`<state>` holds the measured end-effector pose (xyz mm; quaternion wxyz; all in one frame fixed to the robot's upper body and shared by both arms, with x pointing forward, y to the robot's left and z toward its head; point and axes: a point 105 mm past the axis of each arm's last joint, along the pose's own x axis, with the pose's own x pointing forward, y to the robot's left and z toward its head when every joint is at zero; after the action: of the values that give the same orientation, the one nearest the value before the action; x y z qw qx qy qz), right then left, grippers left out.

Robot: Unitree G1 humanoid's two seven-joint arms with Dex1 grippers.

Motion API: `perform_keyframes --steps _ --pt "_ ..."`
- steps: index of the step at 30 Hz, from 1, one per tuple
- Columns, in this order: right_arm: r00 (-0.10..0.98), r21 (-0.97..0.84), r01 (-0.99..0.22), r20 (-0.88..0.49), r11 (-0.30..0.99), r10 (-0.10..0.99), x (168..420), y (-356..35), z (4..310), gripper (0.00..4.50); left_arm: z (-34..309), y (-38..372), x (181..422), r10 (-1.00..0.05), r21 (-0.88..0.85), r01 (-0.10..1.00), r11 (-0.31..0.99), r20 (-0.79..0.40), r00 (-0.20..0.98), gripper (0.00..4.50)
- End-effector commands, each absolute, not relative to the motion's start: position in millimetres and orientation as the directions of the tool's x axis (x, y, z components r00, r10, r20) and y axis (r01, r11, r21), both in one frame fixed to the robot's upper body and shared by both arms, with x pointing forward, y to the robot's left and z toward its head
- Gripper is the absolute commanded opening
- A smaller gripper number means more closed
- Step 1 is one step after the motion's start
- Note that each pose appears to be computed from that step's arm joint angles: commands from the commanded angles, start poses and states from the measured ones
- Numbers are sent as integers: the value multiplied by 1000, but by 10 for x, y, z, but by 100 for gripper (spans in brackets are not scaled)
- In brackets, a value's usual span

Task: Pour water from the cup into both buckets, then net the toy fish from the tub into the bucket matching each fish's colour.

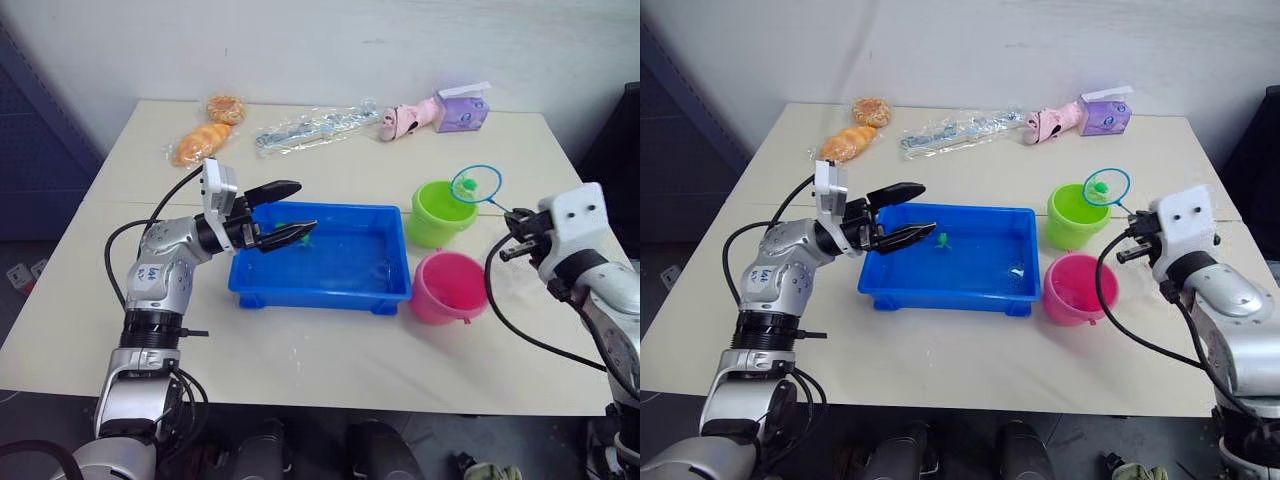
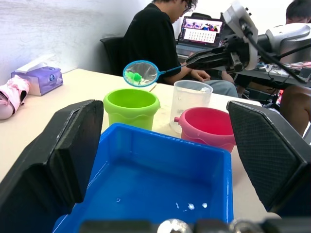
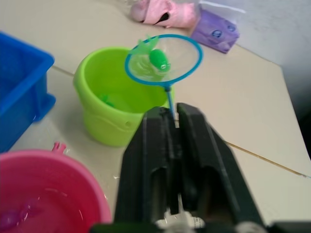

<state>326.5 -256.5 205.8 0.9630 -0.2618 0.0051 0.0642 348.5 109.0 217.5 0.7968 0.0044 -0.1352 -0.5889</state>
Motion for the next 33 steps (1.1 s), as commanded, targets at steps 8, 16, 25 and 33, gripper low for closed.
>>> perform_keyframes --steps 8,16,25,33 --pt "967 -939 -137 -58 315 249 3350 -2502 2173 0 2210 1075 3425 -945 215 931 297 209 253 436" --pt "938 -989 -140 -148 -47 313 3380 -2475 2061 0 2174 1078 3417 -949 224 932 287 199 244 436" --pt "940 -971 -47 -123 -236 317 3443 -2648 2124 0 2136 1088 3419 -958 242 933 264 177 225 436" --pt "940 -979 -43 -107 -198 323 3509 -2651 2115 0 2114 1093 3433 -956 239 933 270 181 230 436"
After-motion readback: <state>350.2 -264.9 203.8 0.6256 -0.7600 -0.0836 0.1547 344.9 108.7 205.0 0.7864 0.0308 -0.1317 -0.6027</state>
